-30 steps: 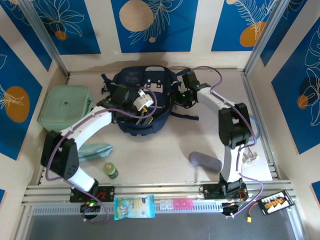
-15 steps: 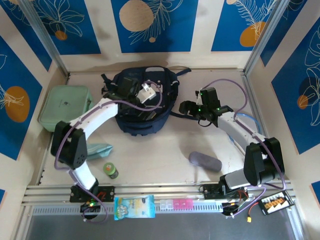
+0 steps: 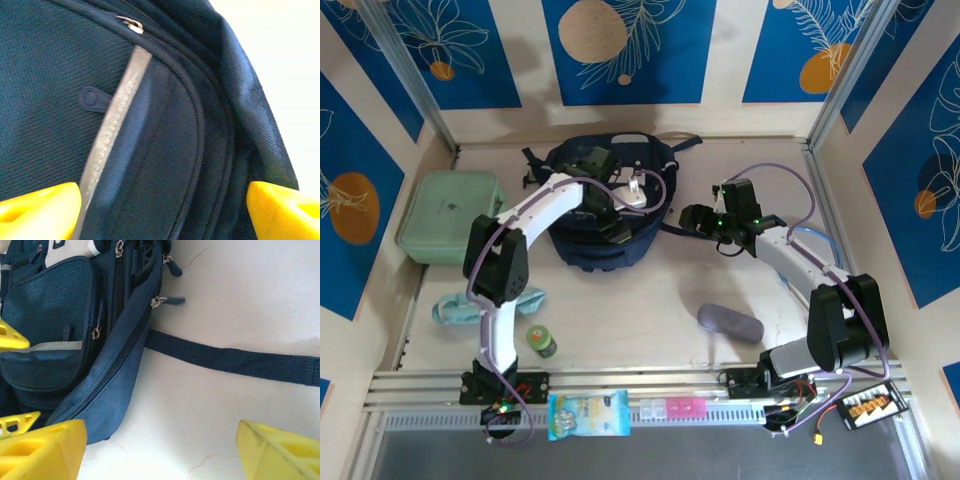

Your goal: Pack the student bag

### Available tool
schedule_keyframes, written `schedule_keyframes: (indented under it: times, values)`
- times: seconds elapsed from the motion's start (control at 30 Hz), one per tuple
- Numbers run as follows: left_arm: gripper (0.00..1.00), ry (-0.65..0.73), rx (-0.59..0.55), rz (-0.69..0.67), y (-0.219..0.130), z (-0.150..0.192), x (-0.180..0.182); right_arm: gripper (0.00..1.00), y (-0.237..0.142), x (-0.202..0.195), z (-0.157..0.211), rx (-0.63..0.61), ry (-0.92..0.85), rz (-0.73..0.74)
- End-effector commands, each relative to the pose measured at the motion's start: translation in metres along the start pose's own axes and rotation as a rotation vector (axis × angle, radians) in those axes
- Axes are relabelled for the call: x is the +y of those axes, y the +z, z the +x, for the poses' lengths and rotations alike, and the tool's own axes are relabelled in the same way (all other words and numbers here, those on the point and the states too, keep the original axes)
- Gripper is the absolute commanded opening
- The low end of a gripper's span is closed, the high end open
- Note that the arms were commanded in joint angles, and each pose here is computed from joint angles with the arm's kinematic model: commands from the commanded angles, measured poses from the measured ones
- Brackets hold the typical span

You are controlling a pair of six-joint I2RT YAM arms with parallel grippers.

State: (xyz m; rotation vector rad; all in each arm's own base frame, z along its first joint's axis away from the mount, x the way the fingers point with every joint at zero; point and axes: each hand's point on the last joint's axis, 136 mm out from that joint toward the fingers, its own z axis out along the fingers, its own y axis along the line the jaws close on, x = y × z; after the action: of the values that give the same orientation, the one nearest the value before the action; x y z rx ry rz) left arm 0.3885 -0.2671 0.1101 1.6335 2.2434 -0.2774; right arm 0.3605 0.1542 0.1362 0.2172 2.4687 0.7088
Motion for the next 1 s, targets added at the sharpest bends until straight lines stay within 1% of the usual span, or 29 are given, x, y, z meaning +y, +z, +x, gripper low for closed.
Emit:
schedule_keyframes:
  times: [0.0,0.03,0.1,0.17,0.23,0.33,0.43,0.53,0.57,0.67,0.77,0.97]
  values:
    - [0.85,0.078,0.131,0.06,0.013,0.02,-0.016,0.78,0.005,0.002,0.007,0.031,0.037,-0.031]
    - [0.84,0.081,0.145,0.049,0.016,0.022,-0.014,0.78,0.006,0.002,0.007,0.033,0.041,-0.034]
    - [0.8,0.082,0.157,-0.007,0.021,0.021,-0.002,0.77,0.008,0.001,0.009,0.038,0.05,-0.036]
    - [0.67,0.093,0.168,-0.07,0.024,0.019,0.01,0.77,0.009,0.002,0.009,0.046,0.058,-0.041]
    - [0.58,0.091,0.148,-0.099,0.02,0.014,0.015,0.77,0.009,0.003,0.009,0.049,0.063,-0.043]
    - [0.44,0.085,0.064,-0.073,0.005,-0.003,0.008,0.76,0.007,0.004,0.008,0.042,0.06,-0.044]
    - [0.33,0.08,0.008,-0.07,-0.011,-0.013,0.002,0.76,0.009,0.001,0.008,0.041,0.062,-0.034]
    - [0.23,0.084,-0.005,-0.102,-0.018,-0.015,0.005,0.75,0.011,0.0,0.009,0.048,0.066,-0.029]
    - [0.18,0.086,-0.001,-0.113,-0.021,-0.014,0.006,0.75,0.011,0.0,0.009,0.049,0.067,-0.029]
    - [0.07,0.076,0.001,-0.106,-0.032,-0.016,0.002,0.75,0.012,0.0,0.009,0.049,0.07,-0.032]
    - [0.0,0.077,-0.048,-0.111,-0.049,-0.024,-0.004,0.75,0.012,0.003,0.008,0.05,0.064,-0.041]
    - [0.0,0.045,-0.159,-0.129,-0.078,-0.032,-0.017,0.74,0.012,0.022,-0.005,0.051,0.024,-0.086]
